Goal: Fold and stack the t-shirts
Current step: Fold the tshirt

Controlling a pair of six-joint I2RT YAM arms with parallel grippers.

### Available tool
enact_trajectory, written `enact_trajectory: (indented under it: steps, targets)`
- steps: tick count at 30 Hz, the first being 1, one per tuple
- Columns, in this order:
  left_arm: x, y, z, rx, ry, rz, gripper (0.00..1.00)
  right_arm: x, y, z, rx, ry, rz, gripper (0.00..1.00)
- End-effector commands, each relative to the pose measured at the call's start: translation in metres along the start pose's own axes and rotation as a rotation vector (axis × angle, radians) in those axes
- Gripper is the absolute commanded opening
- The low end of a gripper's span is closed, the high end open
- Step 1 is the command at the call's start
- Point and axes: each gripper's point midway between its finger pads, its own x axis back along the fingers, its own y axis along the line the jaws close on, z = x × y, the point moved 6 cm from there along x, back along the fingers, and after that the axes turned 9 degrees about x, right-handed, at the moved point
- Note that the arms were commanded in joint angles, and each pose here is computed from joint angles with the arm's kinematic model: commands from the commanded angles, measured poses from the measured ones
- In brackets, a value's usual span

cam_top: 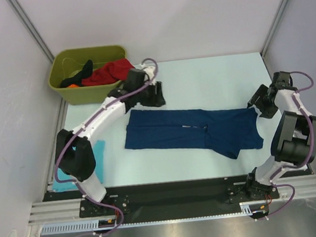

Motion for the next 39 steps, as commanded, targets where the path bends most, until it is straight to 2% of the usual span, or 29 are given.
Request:
enact_trajectory:
  steps: [1,3,6,12,15,17,20,24,26,29,30,31,32,33,34,35,36,39]
  targets:
    - [-0.012,0.046,0.0,0.048,-0.004,-0.098,0.58,-0.011,0.002,-0.024,0.095,-0.074,-0.077,0.73]
    - [-0.017,0.073,0.003,0.102,-0.001,-0.142,0.57,-0.029,-0.003,-0.024,0.084,-0.046,-0.068,0.71]
    - [-0.023,0.099,0.007,0.15,0.001,-0.194,0.55,-0.05,-0.004,-0.023,0.09,-0.021,-0.082,0.62]
    - [-0.037,0.12,0.028,0.206,0.04,-0.249,0.53,-0.069,-0.007,-0.027,0.067,0.012,-0.068,0.41]
    - [-0.038,0.13,0.041,0.235,0.065,-0.308,0.53,-0.076,-0.009,-0.03,0.074,0.015,-0.055,0.4]
    - [-0.038,0.134,0.049,0.249,0.085,-0.34,0.54,-0.081,-0.008,-0.036,0.084,0.016,-0.055,0.35]
    - [-0.043,0.142,0.059,0.275,0.105,-0.376,0.54,-0.086,-0.014,-0.046,0.096,0.014,-0.002,0.23]
    - [-0.054,0.148,0.068,0.298,0.142,-0.396,0.54,-0.09,-0.031,-0.053,0.091,0.037,0.117,0.0]
    - [-0.058,0.15,0.069,0.3,0.145,-0.402,0.54,-0.094,-0.045,-0.052,0.07,0.058,0.201,0.0]
    - [-0.063,0.155,0.071,0.301,0.156,-0.423,0.53,-0.1,-0.045,-0.054,0.074,0.062,0.184,0.0]
    - [-0.063,0.156,0.071,0.297,0.157,-0.427,0.54,-0.105,-0.045,-0.053,0.075,0.073,0.177,0.02]
    - [-0.063,0.156,0.071,0.291,0.157,-0.429,0.54,-0.105,-0.043,-0.059,0.076,0.061,0.174,0.1]
    - [-0.063,0.154,0.07,0.282,0.156,-0.424,0.54,-0.107,-0.042,-0.059,0.074,0.076,0.175,0.19]
    - [-0.059,0.151,0.064,0.262,0.141,-0.417,0.56,-0.107,-0.039,-0.063,0.073,0.084,0.174,0.36]
    - [-0.056,0.148,0.062,0.248,0.135,-0.415,0.58,-0.108,-0.039,-0.063,0.072,0.103,0.188,0.43]
    - [-0.052,0.14,0.056,0.228,0.129,-0.407,0.62,-0.098,-0.036,-0.071,0.06,0.115,0.21,0.5]
    - [-0.045,0.132,0.049,0.204,0.114,-0.395,0.63,-0.09,-0.038,-0.074,0.061,0.117,0.266,0.6]
    - [-0.019,0.105,0.029,0.144,0.055,-0.403,0.68,-0.045,-0.032,-0.078,0.05,0.096,0.321,0.74]
